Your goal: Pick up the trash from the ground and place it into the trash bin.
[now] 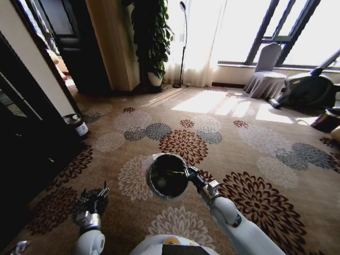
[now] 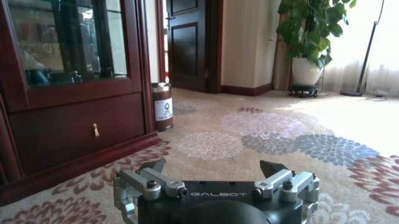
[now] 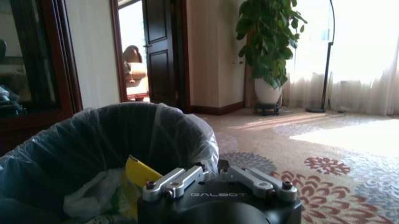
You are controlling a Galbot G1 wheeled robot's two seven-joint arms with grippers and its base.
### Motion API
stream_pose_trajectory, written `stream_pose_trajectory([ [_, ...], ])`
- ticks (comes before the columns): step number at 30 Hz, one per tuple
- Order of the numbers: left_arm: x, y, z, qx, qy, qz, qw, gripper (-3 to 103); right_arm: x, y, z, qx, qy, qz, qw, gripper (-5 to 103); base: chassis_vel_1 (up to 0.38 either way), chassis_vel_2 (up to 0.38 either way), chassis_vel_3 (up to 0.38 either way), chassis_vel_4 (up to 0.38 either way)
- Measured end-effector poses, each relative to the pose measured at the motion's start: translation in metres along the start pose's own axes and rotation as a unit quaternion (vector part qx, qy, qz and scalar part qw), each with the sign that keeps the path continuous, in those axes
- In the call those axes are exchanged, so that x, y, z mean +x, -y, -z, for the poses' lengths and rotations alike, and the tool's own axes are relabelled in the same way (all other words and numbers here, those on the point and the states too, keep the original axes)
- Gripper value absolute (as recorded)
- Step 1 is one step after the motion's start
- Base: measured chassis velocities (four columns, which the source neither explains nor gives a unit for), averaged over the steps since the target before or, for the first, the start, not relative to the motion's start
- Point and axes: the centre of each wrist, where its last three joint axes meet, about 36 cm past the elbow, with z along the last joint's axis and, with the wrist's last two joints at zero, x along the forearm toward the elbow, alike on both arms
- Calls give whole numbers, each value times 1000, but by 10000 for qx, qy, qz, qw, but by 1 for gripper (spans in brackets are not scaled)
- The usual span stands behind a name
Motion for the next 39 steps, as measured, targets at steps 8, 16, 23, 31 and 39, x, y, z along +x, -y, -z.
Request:
stream_pose_trajectory([
  [8, -1, -5, -3, -3, 48, 86, 10000, 100, 0, -4, -2, -33, -17, 40, 10000, 4, 182, -342, -174, 361],
  [16, -5, -3, -7, 135, 23, 715, 9973, 100, 0, -8, -6, -70, -4, 73, 9999, 4, 142, -236, -154, 219],
  [23, 3, -10, -20, 330, -347, 1192, 9917, 100, -3, -7, -6, -89, 127, 116, 9998, 4, 14, 1, -22, -10],
  [31, 1, -21, -35, 312, -502, 1501, 9869, 100, -3, -10, -10, -70, 87, 197, 9997, 4, 0, 0, 0, 0],
  [39, -20, -47, -49, 186, -569, 1815, 9816, 100, -2, -8, -11, -44, 74, 193, 9998, 4, 84, 74, -80, -69],
])
